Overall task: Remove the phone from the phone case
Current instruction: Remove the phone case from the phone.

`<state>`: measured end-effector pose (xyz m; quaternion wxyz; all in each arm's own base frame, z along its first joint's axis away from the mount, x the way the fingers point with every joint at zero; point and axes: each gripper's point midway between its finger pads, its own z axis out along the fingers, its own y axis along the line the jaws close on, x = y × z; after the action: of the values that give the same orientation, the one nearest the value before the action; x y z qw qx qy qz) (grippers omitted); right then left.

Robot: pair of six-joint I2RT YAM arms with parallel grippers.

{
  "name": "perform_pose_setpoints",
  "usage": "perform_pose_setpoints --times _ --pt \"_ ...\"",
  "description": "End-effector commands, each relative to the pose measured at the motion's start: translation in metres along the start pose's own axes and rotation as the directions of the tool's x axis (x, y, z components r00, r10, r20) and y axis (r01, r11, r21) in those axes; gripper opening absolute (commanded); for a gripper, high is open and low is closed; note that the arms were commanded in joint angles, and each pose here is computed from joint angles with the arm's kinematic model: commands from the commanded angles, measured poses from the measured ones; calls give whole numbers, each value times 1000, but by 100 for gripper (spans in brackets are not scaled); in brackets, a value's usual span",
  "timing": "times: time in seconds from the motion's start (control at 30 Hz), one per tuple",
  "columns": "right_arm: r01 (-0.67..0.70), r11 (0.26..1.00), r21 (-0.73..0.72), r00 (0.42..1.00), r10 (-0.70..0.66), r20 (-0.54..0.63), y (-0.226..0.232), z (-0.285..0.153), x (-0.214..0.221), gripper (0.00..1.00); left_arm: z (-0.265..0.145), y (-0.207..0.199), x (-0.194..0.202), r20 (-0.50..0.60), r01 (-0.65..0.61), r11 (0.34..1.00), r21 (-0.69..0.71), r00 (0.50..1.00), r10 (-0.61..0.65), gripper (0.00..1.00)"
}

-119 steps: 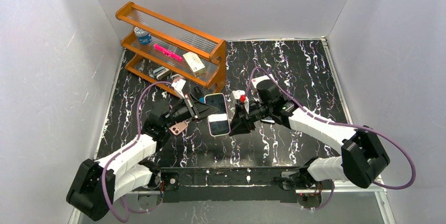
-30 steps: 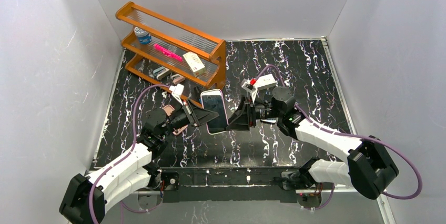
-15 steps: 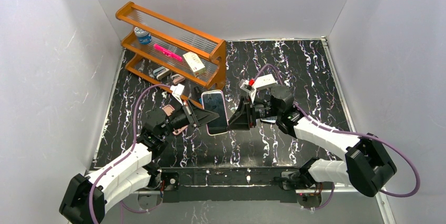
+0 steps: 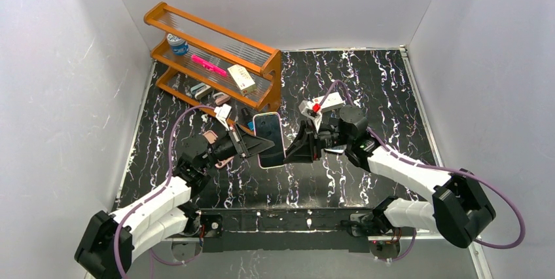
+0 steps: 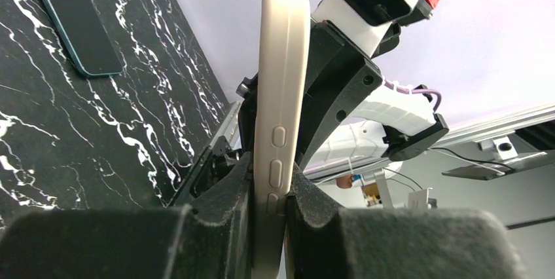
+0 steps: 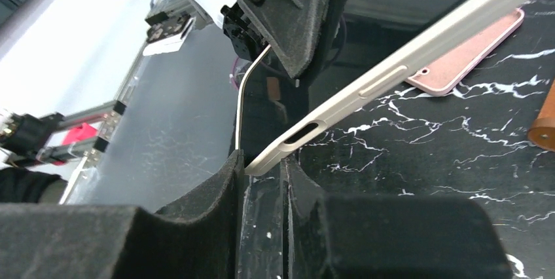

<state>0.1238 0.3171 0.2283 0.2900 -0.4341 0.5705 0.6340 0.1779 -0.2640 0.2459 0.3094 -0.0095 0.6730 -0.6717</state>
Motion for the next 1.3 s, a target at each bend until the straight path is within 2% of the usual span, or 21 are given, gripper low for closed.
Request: perform_pose_setpoints --times 0.0,0.2,0.43,0.7,0.93,1.1,1.17,1.27 --pt "318 940 -125 947 -321 -1 29 1 -3 1 5 -11 -17 83 65 997 34 994 -68 0" --pt "423 902 -88 904 -427 -27 17 2 -4 1 9 -13 -12 47 118 992 40 992 -120 0" --pt "503 857 -115 859 -510 -44 14 6 -7 1 10 -12 -8 33 153 987 40 988 -154 0" --pt "558 827 -72 821 -563 -93 -3 12 -11 1 13 -8 -4 21 177 984 26 984 -178 0" --pt "557 825 98 831 -550 -85 -26 13 -29 1 16 -14 2 18 147 988 39 989 -147 0" --pt "486 844 227 874 -475 -106 -43 5 -23 1 8 -11 -6 102 93 995 42 990 -96 0" --pt "440 854 279 897 -429 -102 -48 0 -19 7 4 -6 -14 162 79 996 29 983 -83 0" --pt "327 881 342 944 -321 -74 -50 -6 -9 27 -4 7 -25 265 92 996 -2 960 -88 0"
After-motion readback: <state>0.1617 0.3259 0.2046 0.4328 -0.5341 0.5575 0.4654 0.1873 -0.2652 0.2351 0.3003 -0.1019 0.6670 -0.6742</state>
